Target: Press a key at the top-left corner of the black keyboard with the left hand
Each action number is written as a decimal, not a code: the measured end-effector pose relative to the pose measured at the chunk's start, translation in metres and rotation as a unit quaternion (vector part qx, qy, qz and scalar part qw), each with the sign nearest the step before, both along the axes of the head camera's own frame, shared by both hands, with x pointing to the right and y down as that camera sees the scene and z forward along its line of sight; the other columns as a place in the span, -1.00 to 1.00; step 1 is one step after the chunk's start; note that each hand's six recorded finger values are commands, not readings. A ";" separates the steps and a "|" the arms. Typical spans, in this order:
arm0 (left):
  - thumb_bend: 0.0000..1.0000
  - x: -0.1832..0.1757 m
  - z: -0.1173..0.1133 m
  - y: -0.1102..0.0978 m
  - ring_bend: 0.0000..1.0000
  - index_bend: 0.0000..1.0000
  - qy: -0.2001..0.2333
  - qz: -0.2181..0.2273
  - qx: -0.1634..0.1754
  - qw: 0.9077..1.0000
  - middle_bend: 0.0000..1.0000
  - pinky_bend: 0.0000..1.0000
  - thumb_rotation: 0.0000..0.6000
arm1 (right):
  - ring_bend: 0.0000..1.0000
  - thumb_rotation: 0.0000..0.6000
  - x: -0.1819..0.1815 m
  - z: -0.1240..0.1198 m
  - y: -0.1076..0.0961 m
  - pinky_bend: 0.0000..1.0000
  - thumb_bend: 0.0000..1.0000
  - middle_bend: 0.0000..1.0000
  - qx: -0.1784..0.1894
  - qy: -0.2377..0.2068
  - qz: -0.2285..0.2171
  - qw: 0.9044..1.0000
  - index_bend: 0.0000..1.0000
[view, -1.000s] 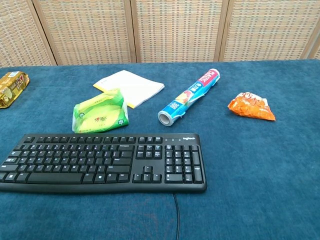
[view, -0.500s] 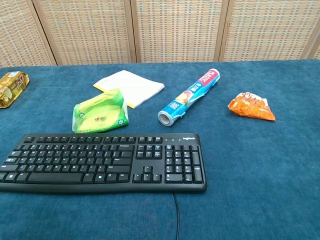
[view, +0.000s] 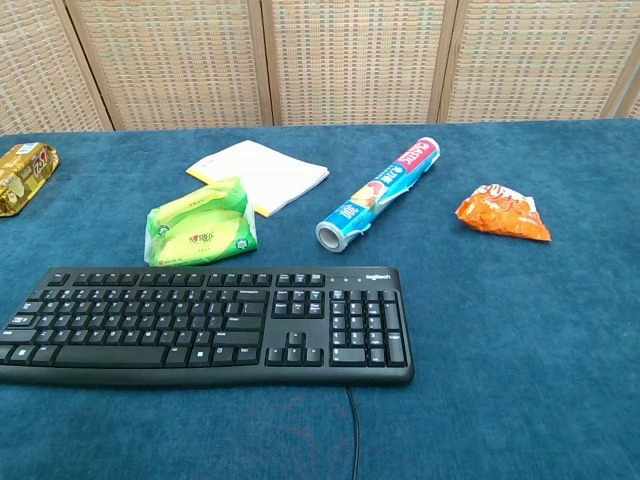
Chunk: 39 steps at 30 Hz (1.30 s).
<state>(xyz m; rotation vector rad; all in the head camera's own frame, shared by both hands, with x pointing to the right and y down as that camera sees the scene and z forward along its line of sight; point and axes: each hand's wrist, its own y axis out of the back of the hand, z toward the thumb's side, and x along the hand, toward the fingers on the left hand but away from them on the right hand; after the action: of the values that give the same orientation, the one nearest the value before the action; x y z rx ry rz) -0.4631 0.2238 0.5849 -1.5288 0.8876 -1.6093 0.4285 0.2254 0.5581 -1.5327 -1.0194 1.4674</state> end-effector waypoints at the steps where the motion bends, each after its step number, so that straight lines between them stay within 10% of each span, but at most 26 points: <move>1: -1.00 0.000 0.000 0.000 -1.00 -1.00 0.000 0.000 0.000 1.000 -1.00 -1.00 1.00 | -1.00 1.00 0.000 0.000 0.000 -1.00 -0.90 -1.00 0.000 0.000 0.000 1.000 -1.00; 13: -0.73 0.003 0.000 -0.001 -0.92 -1.00 -0.008 0.000 0.009 1.000 -0.97 -0.94 1.00 | -1.00 1.00 0.001 0.000 -0.001 -1.00 -0.90 -1.00 0.000 0.000 0.003 1.000 -1.00; 22: 0.04 0.020 -0.005 -0.012 -0.04 -1.00 0.008 -0.004 0.032 0.999 0.00 -0.42 1.00 | -1.00 1.00 -0.001 -0.001 -0.001 -1.00 -0.90 -1.00 0.002 -0.004 0.002 1.000 -1.00; 39: 0.52 0.071 0.004 -0.024 0.15 -1.00 0.038 0.028 -0.128 0.991 0.17 -0.32 1.00 | -1.00 1.00 -0.002 0.001 -0.001 -1.00 -0.90 -1.00 -0.003 -0.012 0.003 1.000 -1.00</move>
<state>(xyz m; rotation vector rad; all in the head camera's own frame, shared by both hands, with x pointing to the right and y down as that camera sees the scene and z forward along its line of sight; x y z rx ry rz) -0.3926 0.2002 0.5893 -1.7870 0.6909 -1.6838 0.4264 0.2241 0.5586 -1.5572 -1.0354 1.4609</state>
